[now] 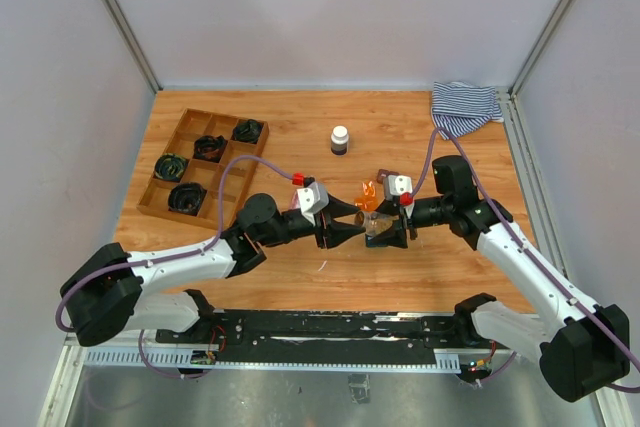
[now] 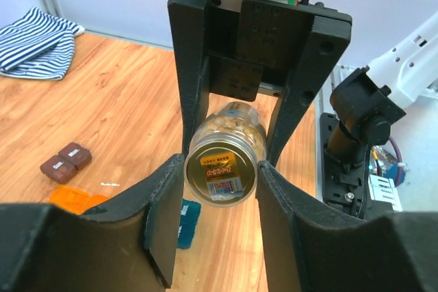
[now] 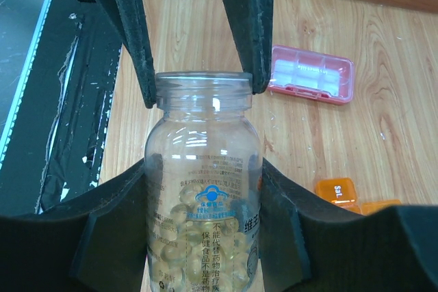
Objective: Sort the pills into containers
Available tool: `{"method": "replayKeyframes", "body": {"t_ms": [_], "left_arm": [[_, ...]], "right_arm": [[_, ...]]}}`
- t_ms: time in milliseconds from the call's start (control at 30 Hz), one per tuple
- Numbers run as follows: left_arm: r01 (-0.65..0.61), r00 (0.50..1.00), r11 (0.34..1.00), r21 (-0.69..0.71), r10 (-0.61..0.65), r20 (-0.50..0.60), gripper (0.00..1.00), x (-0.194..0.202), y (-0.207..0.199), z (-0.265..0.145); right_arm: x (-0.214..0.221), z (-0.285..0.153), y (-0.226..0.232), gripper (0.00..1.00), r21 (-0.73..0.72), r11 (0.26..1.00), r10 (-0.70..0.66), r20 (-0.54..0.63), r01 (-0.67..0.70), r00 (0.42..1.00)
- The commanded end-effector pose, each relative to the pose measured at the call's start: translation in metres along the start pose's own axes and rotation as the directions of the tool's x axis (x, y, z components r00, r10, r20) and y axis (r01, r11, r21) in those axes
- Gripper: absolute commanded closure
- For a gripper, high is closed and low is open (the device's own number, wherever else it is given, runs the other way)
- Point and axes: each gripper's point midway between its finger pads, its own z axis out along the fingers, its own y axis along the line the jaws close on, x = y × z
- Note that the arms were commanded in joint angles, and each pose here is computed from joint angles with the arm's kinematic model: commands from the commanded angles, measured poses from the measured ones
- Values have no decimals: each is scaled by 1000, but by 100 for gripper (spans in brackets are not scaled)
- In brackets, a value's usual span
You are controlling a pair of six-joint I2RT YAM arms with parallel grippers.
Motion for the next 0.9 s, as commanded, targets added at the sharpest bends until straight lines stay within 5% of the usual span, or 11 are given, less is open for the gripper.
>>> {"method": "replayKeyframes", "body": {"t_ms": [0, 167, 300, 433, 567, 667, 867], "left_arm": [[-2, 998, 1000, 12, 1, 56, 59, -20, 0, 6], [100, 993, 995, 26, -101, 67, 83, -23, -6, 6], [317, 946, 947, -59, -312, 84, 99, -20, 4, 8], [528, 850, 828, -190, -514, 117, 100, -12, 14, 8], [613, 784, 686, -392, -589, 195, 99, -8, 19, 9], [634, 763, 644, -428, -610, 213, 94, -10, 16, 12], [617, 776, 656, -435, -599, 198, 39, -7, 16, 13]], "right_arm": [[-14, -3, 3, 99, -15, 999, -36, 37, 37, 999], [-14, -3, 3, 99, -14, 999, -37, 36, 37, 999], [-14, -3, 2, 99, -10, 999, -37, 34, 37, 999], [-13, -3, 2, 99, -11, 999, -35, 34, 35, 999], [-13, -3, 1, 99, -10, 999, -33, 32, 34, 999], [-12, -3, 1, 99, -9, 999, -32, 31, 32, 999], [-13, -3, 1, 99, -7, 999, -34, 34, 34, 999]]}}
